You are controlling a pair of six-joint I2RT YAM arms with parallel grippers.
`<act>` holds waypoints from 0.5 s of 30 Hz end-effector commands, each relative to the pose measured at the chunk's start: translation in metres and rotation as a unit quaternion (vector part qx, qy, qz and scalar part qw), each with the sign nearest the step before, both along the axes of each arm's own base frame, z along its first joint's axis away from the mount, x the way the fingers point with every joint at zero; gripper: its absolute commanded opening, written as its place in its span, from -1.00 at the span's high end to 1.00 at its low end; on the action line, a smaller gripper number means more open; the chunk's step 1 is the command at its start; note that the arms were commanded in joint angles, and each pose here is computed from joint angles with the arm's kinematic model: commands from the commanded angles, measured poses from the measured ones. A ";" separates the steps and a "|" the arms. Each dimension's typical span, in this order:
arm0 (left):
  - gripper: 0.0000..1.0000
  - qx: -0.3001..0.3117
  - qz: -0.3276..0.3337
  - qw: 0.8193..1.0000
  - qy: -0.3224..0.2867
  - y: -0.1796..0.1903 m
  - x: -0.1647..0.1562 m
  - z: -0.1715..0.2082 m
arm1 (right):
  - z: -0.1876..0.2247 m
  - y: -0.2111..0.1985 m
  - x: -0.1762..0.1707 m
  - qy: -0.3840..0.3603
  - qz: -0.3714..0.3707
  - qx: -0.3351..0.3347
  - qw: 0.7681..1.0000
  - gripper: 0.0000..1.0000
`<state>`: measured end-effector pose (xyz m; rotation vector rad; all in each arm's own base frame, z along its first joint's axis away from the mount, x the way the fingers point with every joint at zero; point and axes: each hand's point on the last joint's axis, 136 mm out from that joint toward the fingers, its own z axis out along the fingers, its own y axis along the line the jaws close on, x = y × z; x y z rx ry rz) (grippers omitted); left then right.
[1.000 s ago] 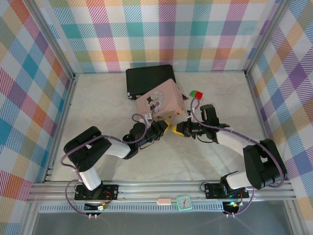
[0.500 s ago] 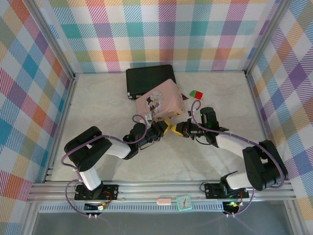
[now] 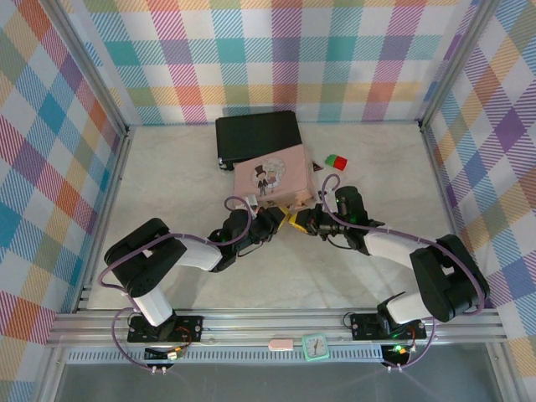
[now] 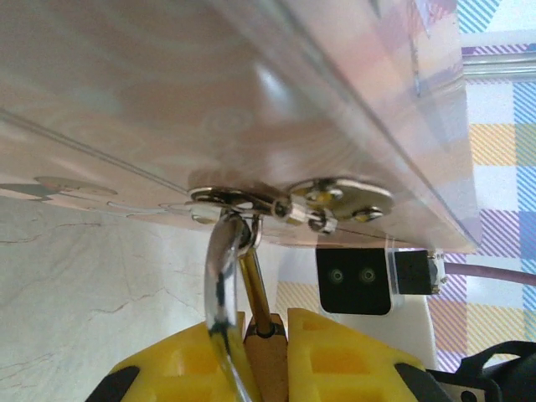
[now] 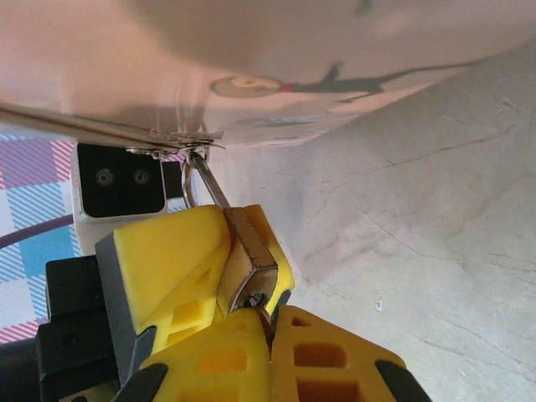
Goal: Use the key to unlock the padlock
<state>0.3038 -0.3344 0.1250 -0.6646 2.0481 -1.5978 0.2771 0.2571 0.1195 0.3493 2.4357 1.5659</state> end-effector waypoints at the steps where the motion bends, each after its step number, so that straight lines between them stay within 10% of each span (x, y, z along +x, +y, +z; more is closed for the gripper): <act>1: 1.00 -0.063 -0.076 0.994 -0.045 -0.028 -0.026 0.054 | 0.009 -0.014 0.039 -0.036 -0.095 -0.011 0.995 1.00; 15: 1.00 0.018 0.011 1.000 -0.014 -0.001 -0.006 0.037 | -0.005 -0.029 0.015 -0.026 -0.079 -0.063 0.995 0.23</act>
